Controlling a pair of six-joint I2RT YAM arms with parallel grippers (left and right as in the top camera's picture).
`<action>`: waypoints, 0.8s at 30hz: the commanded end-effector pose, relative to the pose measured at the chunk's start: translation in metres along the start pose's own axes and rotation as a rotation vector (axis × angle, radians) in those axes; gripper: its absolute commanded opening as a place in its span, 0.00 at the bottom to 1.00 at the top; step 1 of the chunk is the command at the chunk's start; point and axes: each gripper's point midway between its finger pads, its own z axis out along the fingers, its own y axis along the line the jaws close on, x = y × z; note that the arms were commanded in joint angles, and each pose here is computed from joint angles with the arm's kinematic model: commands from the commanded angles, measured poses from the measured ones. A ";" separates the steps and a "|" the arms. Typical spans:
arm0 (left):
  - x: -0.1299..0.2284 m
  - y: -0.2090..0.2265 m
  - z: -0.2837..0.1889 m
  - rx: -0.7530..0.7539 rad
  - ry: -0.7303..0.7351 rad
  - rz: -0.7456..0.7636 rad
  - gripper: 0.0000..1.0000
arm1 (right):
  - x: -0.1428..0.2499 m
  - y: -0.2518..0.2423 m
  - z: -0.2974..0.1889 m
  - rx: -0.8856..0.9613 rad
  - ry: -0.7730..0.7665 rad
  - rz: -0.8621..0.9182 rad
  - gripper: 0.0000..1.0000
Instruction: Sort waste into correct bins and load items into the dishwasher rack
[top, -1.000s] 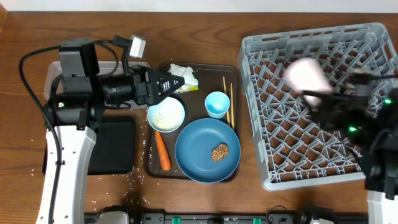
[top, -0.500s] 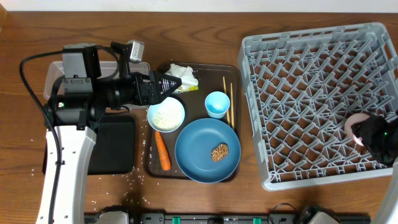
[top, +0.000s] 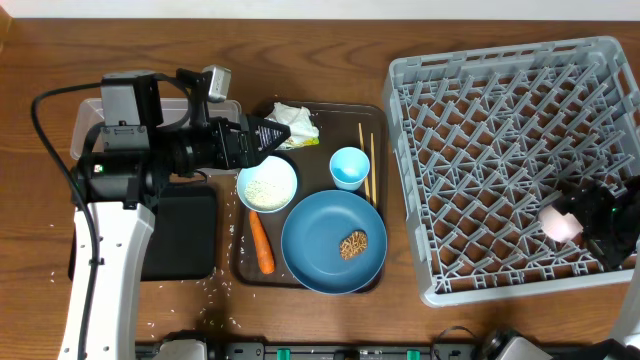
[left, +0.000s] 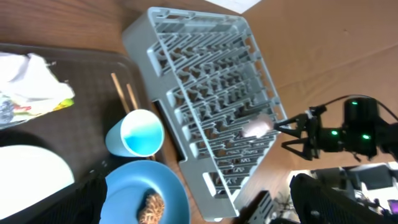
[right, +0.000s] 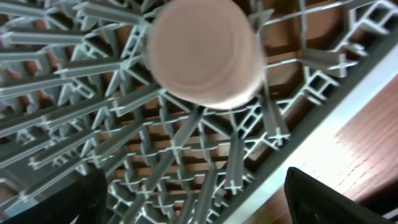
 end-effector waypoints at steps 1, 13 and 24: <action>0.001 0.008 0.003 -0.103 0.002 0.065 0.95 | -0.011 0.025 -0.020 -0.122 -0.028 0.005 0.83; 0.035 0.070 0.071 -0.517 0.191 0.254 0.95 | 0.013 0.129 -0.118 -0.568 -0.171 -0.336 0.84; 0.078 0.116 0.176 -0.513 0.373 0.291 0.75 | 0.032 0.136 -0.110 -0.498 -0.150 -0.417 0.86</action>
